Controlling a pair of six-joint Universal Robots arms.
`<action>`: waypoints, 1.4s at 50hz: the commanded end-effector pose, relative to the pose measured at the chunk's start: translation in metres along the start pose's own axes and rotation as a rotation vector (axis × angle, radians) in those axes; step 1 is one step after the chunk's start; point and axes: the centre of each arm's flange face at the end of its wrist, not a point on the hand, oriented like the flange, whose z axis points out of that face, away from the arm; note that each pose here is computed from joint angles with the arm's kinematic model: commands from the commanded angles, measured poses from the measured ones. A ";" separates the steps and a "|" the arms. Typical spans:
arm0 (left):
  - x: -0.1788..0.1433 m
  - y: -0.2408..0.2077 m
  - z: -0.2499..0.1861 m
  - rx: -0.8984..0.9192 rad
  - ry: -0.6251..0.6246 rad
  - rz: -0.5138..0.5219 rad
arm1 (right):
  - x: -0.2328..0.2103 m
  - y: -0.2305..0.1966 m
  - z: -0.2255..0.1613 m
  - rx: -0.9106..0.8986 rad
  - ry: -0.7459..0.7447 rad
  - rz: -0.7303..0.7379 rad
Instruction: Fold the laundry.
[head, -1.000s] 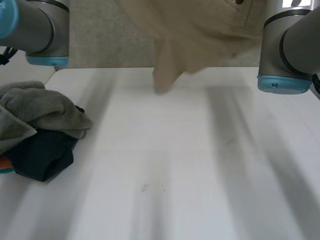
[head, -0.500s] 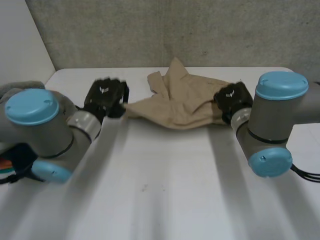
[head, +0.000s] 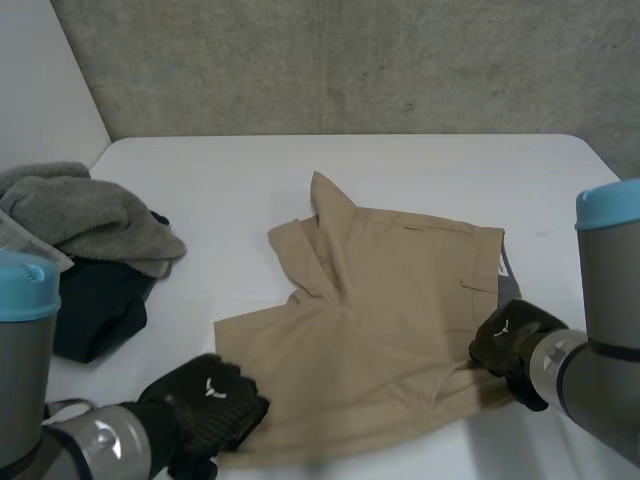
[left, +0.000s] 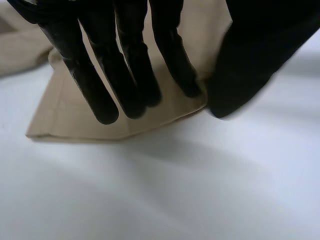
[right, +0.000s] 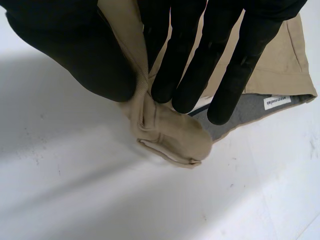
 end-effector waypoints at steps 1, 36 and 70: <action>-0.032 -0.036 0.028 0.224 -0.154 0.052 | -0.005 0.003 0.011 0.047 0.057 0.014; -0.157 -0.054 0.253 0.453 -0.147 0.044 | -0.013 0.006 0.026 0.142 0.124 0.098; -0.162 -0.029 0.185 0.152 -0.500 -0.043 | -0.013 0.004 0.027 0.176 0.123 0.257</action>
